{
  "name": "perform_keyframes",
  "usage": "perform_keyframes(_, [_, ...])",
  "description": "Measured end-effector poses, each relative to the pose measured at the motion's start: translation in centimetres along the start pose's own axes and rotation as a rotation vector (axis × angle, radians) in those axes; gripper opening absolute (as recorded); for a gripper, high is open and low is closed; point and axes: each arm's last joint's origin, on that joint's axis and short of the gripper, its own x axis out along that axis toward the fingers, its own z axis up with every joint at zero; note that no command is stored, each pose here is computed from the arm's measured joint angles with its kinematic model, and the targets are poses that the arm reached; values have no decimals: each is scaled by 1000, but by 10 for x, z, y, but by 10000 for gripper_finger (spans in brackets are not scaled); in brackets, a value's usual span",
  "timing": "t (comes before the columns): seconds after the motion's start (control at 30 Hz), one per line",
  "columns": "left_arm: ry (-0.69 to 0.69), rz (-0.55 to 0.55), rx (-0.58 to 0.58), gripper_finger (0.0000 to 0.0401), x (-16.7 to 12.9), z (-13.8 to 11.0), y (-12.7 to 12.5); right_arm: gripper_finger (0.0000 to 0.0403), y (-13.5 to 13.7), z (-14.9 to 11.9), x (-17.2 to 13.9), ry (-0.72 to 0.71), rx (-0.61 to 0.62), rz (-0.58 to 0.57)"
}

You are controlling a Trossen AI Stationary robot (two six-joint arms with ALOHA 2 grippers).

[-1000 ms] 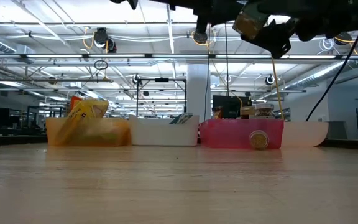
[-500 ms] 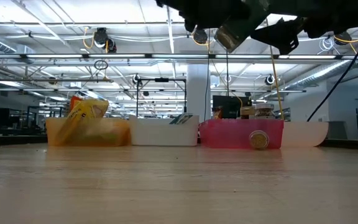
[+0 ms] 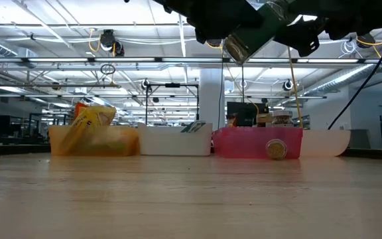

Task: Pick & Place Food Item
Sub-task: Put the green seasoning bottle into the red bin

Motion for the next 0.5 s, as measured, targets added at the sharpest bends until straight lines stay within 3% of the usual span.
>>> perform_keyframes(0.5, [13, -25, -45, 204, 7, -7, 8, 325, 3, 0, 4, -12, 4, 75])
